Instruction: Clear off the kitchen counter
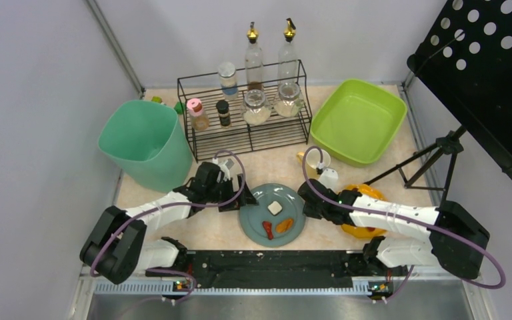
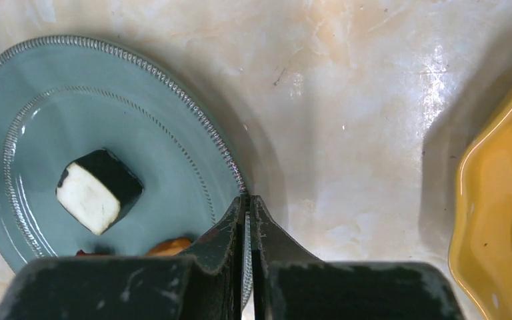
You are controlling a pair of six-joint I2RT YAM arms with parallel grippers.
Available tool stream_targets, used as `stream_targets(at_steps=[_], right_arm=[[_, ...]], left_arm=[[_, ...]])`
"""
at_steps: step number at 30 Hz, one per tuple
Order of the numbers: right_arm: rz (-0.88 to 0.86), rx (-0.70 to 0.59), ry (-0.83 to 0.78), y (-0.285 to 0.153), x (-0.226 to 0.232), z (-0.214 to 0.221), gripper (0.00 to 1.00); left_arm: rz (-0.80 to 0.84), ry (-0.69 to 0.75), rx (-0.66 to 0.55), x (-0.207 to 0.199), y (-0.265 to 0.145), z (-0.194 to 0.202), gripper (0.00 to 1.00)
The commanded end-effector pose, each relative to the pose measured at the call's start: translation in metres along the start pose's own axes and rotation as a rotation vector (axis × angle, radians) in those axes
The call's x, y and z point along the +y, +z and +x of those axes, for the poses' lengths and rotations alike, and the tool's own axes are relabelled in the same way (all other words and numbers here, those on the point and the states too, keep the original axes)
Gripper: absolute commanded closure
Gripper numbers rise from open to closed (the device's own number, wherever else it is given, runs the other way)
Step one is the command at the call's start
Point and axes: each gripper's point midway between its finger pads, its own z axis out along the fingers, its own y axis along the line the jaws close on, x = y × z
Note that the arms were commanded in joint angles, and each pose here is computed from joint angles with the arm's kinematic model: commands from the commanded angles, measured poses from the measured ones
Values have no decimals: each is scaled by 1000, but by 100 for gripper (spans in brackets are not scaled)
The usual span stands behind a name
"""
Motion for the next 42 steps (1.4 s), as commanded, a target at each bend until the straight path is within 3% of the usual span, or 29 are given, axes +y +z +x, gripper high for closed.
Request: stream_targets(at_steps=[1, 32, 36, 42], right_arm=[[39, 87, -35, 7, -16, 27, 98], [26, 102, -29, 7, -18, 34, 100], [23, 103, -26, 7, -19, 35, 100], [19, 101, -25, 6, -20, 36, 100]], left_arm=[[-109, -54, 76, 38, 7, 30, 4], [-17, -150, 261, 44, 0, 104, 7], [-14, -156, 254, 43, 1, 102, 11], [-9, -157, 246, 41, 4, 98, 28]])
